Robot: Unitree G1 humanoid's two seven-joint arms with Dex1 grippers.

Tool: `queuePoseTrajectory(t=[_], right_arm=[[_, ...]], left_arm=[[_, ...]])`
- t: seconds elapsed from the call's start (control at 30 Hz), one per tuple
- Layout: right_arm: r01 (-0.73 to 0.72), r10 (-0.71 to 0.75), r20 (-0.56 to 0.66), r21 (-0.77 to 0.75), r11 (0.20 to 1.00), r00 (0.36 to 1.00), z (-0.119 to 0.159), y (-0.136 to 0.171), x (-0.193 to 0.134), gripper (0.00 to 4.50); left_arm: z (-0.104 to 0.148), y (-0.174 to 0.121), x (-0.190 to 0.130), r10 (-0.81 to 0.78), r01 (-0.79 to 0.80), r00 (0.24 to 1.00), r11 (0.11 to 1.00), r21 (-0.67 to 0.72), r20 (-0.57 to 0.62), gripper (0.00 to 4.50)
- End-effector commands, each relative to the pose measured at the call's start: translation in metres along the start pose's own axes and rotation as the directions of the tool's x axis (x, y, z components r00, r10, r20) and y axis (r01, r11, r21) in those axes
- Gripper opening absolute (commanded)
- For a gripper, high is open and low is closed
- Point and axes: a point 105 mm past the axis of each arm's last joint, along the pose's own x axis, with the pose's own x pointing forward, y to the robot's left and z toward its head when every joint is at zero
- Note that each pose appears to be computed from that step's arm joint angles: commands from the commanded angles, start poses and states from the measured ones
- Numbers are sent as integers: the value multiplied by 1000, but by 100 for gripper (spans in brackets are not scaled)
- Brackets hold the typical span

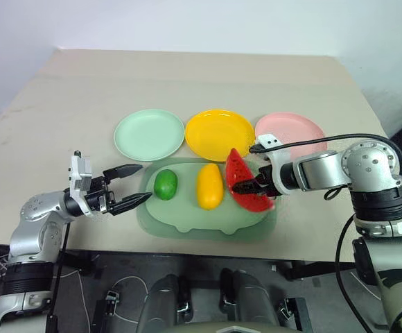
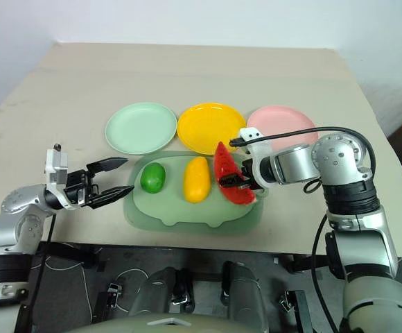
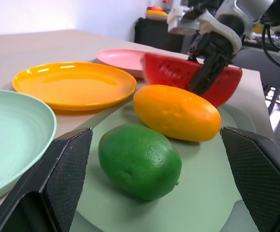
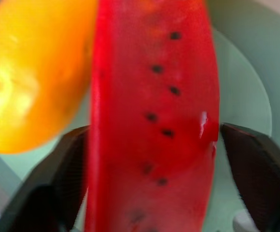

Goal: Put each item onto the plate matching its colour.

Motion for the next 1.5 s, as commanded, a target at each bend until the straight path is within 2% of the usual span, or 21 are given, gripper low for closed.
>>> queuePoseTrajectory(t=[0.03, 0.23, 0.33, 0.4, 0.47, 0.57, 0.67, 0.83, 0.9, 1.0, 1.07, 1.17, 1.27, 1.37, 1.43, 1.5], right_arm=[[23, -22, 21, -42, 999, 1000, 7, -1, -9, 309], [37, -32, 71, -66, 997, 997, 17, -5, -25, 304], [32, -11, 220, -91, 995, 976, 43, -6, -58, 304], [119, -93, 313, -65, 991, 945, 58, -26, -83, 304], [207, -188, 357, -18, 978, 915, 67, -51, -94, 304], [305, -276, 406, -7, 952, 871, 80, -84, -92, 304], [359, -326, 398, -8, 933, 857, 84, -115, -77, 304], [410, -381, 383, 5, 912, 842, 88, -148, -57, 304], [469, -416, 390, -47, 882, 821, 90, -159, -49, 304], [440, -400, 345, -43, 897, 849, 83, -161, -37, 304], [412, -371, 347, -51, 910, 861, 85, -159, -35, 377], [410, -365, 343, -65, 910, 865, 88, -158, -37, 445], [405, -357, 350, -72, 912, 866, 91, -158, -44, 445], [405, -329, 428, -97, 909, 841, 101, -157, -71, 445], [363, -277, 475, -98, 927, 836, 105, -150, -89, 445], [301, -166, 550, -166, 939, 819, 112, -126, -109, 445]], left_arm=[[3, 0, 1, -1, 1, 1000, 999, 35, 4, 450], [1, 2, 2, 7, -8, 1000, 999, 36, 12, 450], [2, 4, -1, 22, -23, 1000, 999, 44, 15, 450], [3, 4, -2, 29, -29, 1000, 998, 49, 13, 450], [4, 5, -3, 43, -44, 999, 998, 46, 20, 450], [3, 5, -3, 42, -43, 999, 998, 44, 17, 450], [3, 5, -2, 43, -44, 999, 998, 48, 20, 450], [6, 6, -2, 52, -54, 998, 997, 57, 27, 450], [8, 6, -3, 59, -61, 998, 996, 64, 29, 450], [9, 4, -6, 67, -68, 998, 995, 74, 21, 450], [9, 4, -8, 73, -74, 997, 994, 77, 16, 450], [8, 2, -9, 75, -76, 997, 994, 77, 12, 450], [9, 2, -9, 77, -77, 997, 994, 77, 13, 450], [9, 3, -9, 80, -82, 997, 993, 84, 17, 450], [9, 3, -10, 84, -85, 996, 993, 84, 19, 450], [9, 2, -11, 84, -85, 996, 993, 84, 16, 450]])
